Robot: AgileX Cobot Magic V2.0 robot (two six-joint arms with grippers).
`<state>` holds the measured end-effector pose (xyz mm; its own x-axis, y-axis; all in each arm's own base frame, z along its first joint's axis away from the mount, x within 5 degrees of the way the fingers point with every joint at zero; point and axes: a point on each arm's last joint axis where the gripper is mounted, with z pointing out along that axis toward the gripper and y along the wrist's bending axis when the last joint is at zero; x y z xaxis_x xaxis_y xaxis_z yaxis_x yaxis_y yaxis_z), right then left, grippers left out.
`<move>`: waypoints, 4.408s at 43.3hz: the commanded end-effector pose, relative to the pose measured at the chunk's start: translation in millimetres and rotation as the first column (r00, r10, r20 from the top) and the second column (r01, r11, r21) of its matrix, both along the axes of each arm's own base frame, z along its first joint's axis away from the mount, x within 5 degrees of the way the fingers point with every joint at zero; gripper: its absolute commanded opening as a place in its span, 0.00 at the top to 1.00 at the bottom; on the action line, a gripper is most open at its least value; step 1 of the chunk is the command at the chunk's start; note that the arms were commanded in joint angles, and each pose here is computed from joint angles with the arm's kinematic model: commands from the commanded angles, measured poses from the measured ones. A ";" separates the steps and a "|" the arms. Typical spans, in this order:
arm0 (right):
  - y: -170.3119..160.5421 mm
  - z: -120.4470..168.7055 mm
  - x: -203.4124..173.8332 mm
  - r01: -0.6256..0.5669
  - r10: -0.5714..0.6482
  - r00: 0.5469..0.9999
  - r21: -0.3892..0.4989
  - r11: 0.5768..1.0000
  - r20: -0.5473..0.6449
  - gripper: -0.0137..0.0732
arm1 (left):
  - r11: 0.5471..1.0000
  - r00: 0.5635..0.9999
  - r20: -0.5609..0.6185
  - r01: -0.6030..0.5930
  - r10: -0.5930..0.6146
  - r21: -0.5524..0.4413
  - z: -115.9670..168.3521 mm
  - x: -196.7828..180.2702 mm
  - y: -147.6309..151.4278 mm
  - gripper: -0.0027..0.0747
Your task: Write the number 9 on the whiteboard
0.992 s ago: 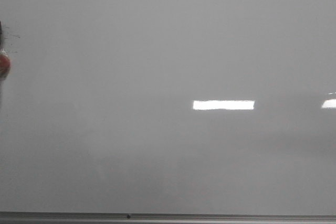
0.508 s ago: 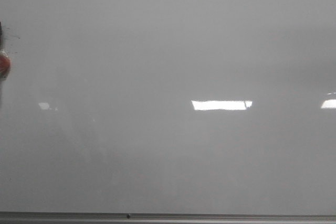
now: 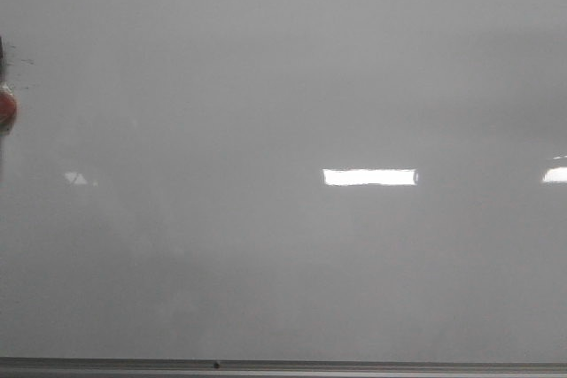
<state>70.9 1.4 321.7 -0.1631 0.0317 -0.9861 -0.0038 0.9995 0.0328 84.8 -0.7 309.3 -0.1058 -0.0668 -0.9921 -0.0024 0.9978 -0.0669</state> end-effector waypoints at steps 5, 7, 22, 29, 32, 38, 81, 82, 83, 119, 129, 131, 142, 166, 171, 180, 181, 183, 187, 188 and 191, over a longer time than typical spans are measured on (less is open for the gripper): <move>-1.3 17.5 0.7 0.014 -0.013 0.995 -0.014 1.000 0.097 0.28 | 1.000 0.997 0.081 -0.007 0.009 -0.018 16.6 1.7 0.7 0.18; -1.3 17.5 0.7 0.014 -0.013 0.995 -0.014 1.000 0.097 0.27 | 1.000 0.998 0.061 -0.006 0.007 -0.019 14.8 4.2 0.6 0.18; -0.9 17.3 0.7 0.009 -0.008 0.996 -0.014 1.000 0.094 0.27 | 0.989 0.939 -0.322 0.093 -0.125 -0.114 -15.2 73.8 -16.8 0.18; -0.7 17.3 0.7 0.007 -0.005 0.996 -0.014 1.000 0.094 0.27 | 0.982 0.877 -0.442 0.166 -0.188 -0.088 -39.3 117.7 -37.3 0.18; -0.7 17.3 0.7 0.007 -0.005 0.996 -0.014 1.000 0.094 0.27 | 0.984 0.874 -0.451 0.161 -0.180 -0.080 -49.5 135.6 -41.4 0.18; -0.7 17.1 0.7 0.007 -0.006 0.996 -0.014 1.000 0.093 0.27 | 0.991 0.893 -0.430 0.120 -0.134 -0.059 -69.6 166.4 -41.9 0.18; -0.7 17.0 0.7 0.007 -0.005 0.996 -0.014 1.000 0.091 0.27 | 0.998 0.912 -0.406 0.067 -0.068 -0.016 -112.7 201.0 -41.3 0.99; -0.7 17.0 0.7 0.007 -0.005 0.996 -0.014 1.000 0.091 0.27 | 0.997 0.907 -0.415 0.071 -0.073 -0.020 -110.8 199.7 -41.7 0.99; -0.7 17.0 0.7 0.007 -0.005 0.996 -0.014 1.000 0.091 0.27 | 0.997 0.896 -0.436 0.077 -0.080 -0.026 -109.9 197.4 -42.1 0.99; 71.4 43.6 64.5 -0.717 0.707 0.568 0.169 0.676 -0.421 0.27 | 0.193 -0.058 -0.780 0.955 -0.622 -0.225 -0.6 93.8 -153.2 0.99; 111.3 41.4 90.7 -0.875 0.890 0.264 0.295 0.383 -0.372 0.20 | 0.042 -0.134 -0.780 0.979 -0.611 -0.201 0.1 76.5 -168.7 0.99; 120.1 39.7 96.3 -0.892 0.909 0.220 0.305 0.334 -0.353 0.19 | 0.031 -0.141 -0.780 0.979 -0.610 -0.201 0.1 74.5 -170.6 0.99; 166.3 22.5 114.2 -0.915 0.939 0.058 0.358 0.186 -0.339 0.19 | 0.027 -0.146 -0.777 0.978 -0.613 -0.205 0.4 73.6 -171.7 0.99; 196.1 -6.3 126.1 -0.872 0.935 -0.061 0.474 0.120 -0.349 0.68 | 0.052 -0.108 -0.741 0.981 -0.662 -0.189 4.0 75.9 -175.9 0.99; 195.9 -6.1 124.4 -0.870 0.934 -0.079 0.482 0.106 -0.348 0.88 | 0.075 -0.060 -0.715 0.985 -0.696 -0.155 9.5 76.7 -176.8 0.90; 188.3 -7.6 128.4 -0.872 0.927 -0.062 0.471 0.130 -0.370 0.91 | 0.083 -0.017 -0.692 0.990 -0.722 -0.111 21.5 69.7 -171.3 0.25; 186.7 -7.7 128.9 -0.872 0.925 -0.061 0.471 0.134 -0.375 0.91 | 0.083 -0.012 -0.689 0.991 -0.725 -0.105 23.2 68.4 -170.4 0.21; 180.7 -8.6 131.2 -0.867 0.921 -0.049 0.475 0.152 -0.386 0.91 | 0.092 -0.003 -0.686 0.991 -0.728 -0.102 25.4 67.0 -168.7 0.16; 165.4 -9.6 136.5 -0.854 0.920 0.004 0.477 0.208 -0.393 0.91 | 0.127 0.031 -0.688 0.988 -0.725 -0.089 31.3 62.6 -162.7 0.21; 161.4 -10.4 138.6 -0.849 0.919 0.023 0.477 0.226 -0.394 0.91 | 0.140 0.044 -0.694 0.987 -0.718 -0.082 31.8 61.7 -160.6 0.24; 146.4 -12.9 148.1 -0.829 0.911 0.114 0.467 0.307 -0.397 0.91 | 0.158 0.073 -0.703 0.986 -0.707 -0.056 33.7 57.5 -154.6 0.39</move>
<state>216.1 160.3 291.1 -0.5730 -0.5017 -0.6480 -0.8164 0.2798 0.5052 149.5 -159.5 325.5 -0.2224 0.7905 -0.5707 0.9749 0.1751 -0.1374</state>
